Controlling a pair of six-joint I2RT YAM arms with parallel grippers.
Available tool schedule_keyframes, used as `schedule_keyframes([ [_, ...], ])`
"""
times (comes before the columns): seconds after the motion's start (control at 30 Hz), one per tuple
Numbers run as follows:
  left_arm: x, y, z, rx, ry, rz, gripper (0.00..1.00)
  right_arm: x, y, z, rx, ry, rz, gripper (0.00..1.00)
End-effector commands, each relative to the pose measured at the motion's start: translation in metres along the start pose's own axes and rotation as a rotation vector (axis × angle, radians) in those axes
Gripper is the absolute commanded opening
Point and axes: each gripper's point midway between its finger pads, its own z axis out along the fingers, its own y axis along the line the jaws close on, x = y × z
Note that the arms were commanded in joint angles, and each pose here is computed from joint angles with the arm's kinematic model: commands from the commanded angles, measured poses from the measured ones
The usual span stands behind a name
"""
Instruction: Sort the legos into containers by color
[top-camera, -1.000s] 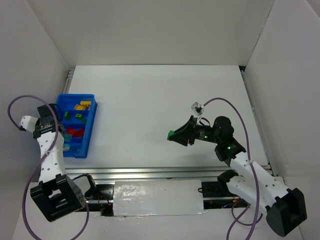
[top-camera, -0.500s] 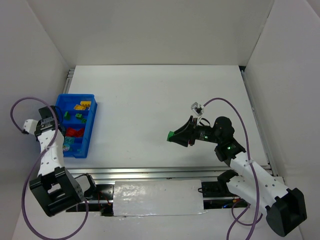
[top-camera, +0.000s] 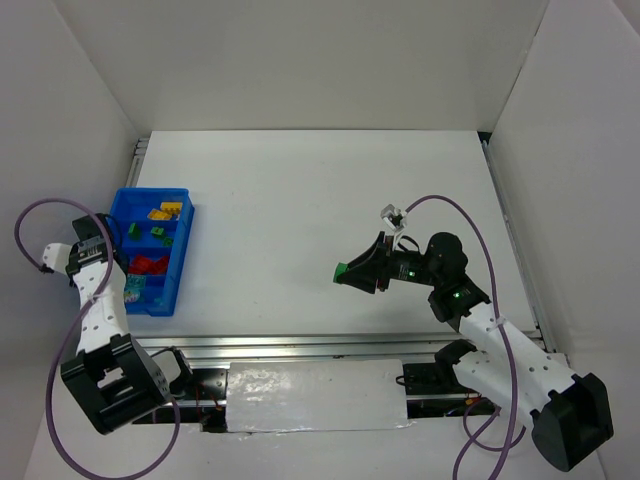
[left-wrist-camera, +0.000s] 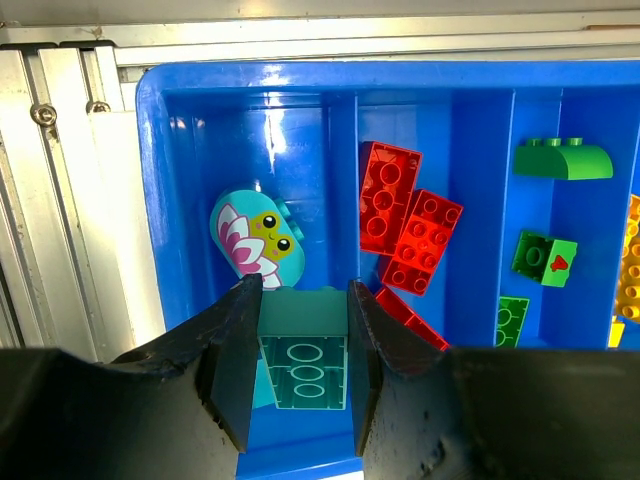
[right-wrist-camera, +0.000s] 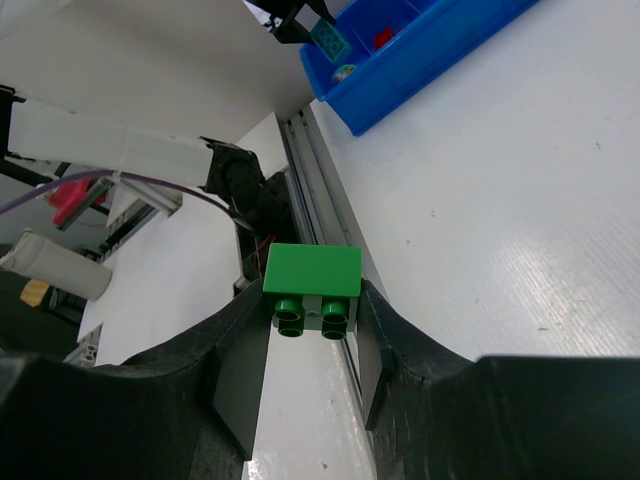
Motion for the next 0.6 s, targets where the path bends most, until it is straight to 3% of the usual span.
schedule_keyframes([
  [0.0, -0.008, -0.0008, -0.0043, 0.014, -0.03, -0.023, 0.0, -0.0104, 0.0079, 0.001, -0.037, -0.027, -0.038, 0.0],
  [0.57, -0.0093, 0.0034, -0.0055, 0.002, -0.039, -0.031, 0.0, -0.0099, 0.01, -0.0006, -0.043, -0.033, -0.046, 0.0],
])
